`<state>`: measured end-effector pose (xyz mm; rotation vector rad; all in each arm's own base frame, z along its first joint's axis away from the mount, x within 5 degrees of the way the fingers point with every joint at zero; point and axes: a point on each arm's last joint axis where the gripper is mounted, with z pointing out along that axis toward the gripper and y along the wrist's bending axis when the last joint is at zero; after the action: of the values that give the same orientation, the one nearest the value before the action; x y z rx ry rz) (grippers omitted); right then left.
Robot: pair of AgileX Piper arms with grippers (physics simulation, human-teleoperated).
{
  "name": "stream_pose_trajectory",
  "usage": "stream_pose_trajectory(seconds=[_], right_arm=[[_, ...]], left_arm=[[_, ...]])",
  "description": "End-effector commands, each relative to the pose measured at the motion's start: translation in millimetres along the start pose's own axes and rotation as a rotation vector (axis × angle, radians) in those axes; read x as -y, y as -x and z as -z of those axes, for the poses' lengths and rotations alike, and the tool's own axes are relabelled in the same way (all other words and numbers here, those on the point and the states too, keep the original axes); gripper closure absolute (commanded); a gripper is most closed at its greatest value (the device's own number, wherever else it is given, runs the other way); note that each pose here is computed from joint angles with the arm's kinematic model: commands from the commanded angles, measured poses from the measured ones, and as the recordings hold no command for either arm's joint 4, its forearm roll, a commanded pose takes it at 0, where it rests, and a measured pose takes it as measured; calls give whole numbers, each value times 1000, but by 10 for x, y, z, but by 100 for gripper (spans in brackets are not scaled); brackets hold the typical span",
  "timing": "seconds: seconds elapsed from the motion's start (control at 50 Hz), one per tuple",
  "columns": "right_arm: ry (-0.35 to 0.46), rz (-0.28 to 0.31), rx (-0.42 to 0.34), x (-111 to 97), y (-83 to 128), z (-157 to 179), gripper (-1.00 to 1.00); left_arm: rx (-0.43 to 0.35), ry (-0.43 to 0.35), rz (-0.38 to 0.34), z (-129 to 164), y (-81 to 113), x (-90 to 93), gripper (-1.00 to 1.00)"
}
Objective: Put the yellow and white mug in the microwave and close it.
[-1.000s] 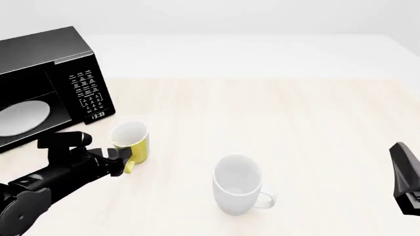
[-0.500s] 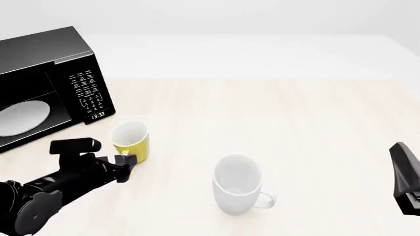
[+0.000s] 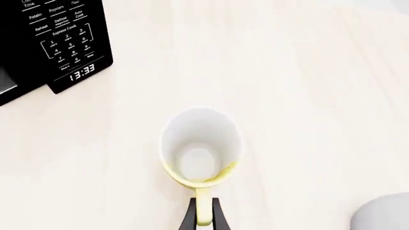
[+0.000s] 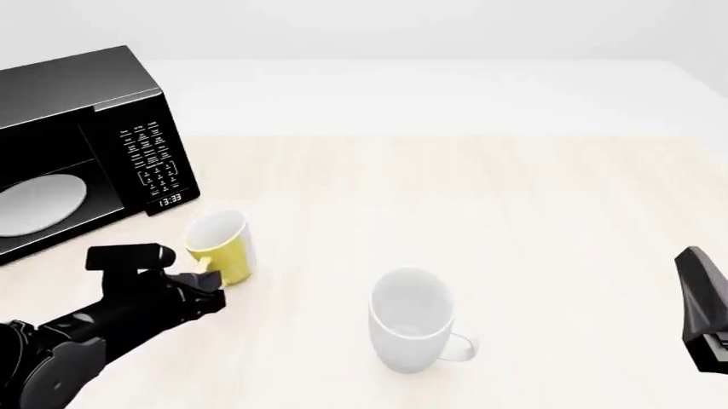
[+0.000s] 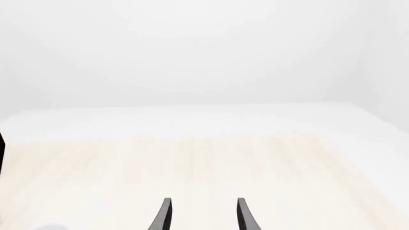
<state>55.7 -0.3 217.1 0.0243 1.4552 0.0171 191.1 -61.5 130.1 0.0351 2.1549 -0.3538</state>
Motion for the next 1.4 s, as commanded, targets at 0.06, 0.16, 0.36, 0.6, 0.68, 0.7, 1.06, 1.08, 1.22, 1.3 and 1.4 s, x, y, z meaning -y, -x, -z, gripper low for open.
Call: stream_pose_trajectory(seconds=[0.06, 0.16, 0.36, 0.6, 0.68, 0.7, 1.06, 1.08, 1.22, 1.3, 1.4], right_arm=[[0, 0, 0, 0, 0, 0, -100], [0, 0, 0, 0, 0, 0, -100], [0, 0, 0, 0, 0, 0, -100], [0, 0, 0, 0, 0, 0, -100], [0, 0, 0, 0, 0, 0, -100], [0, 0, 0, 0, 0, 0, -100], [0, 0, 0, 0, 0, 0, -100], [0, 0, 0, 0, 0, 0, -100], [0, 0, 0, 0, 0, 0, -100], [0, 0, 0, 0, 0, 0, -100], [0, 0, 0, 0, 0, 0, -100]], left_arm=[[57, 24, -48, 229, 62, -49, 100], [81, 32, -66, 305, 87, -67, 100], [142, 49, -103, 467, 143, -96, 100], [208, 102, -98, 630, 214, -181, 100], [230, 120, -90, 685, 244, -204, 100], [233, 123, -88, 692, 250, -209, 100], [301, 248, -56, 874, 319, -381, 100], [302, 250, -55, 876, 321, -385, 100], [318, 280, -43, 904, 338, -426, 100], [323, 303, -32, 909, 339, -464, 100], [331, 345, -14, 917, 345, -534, 100]])
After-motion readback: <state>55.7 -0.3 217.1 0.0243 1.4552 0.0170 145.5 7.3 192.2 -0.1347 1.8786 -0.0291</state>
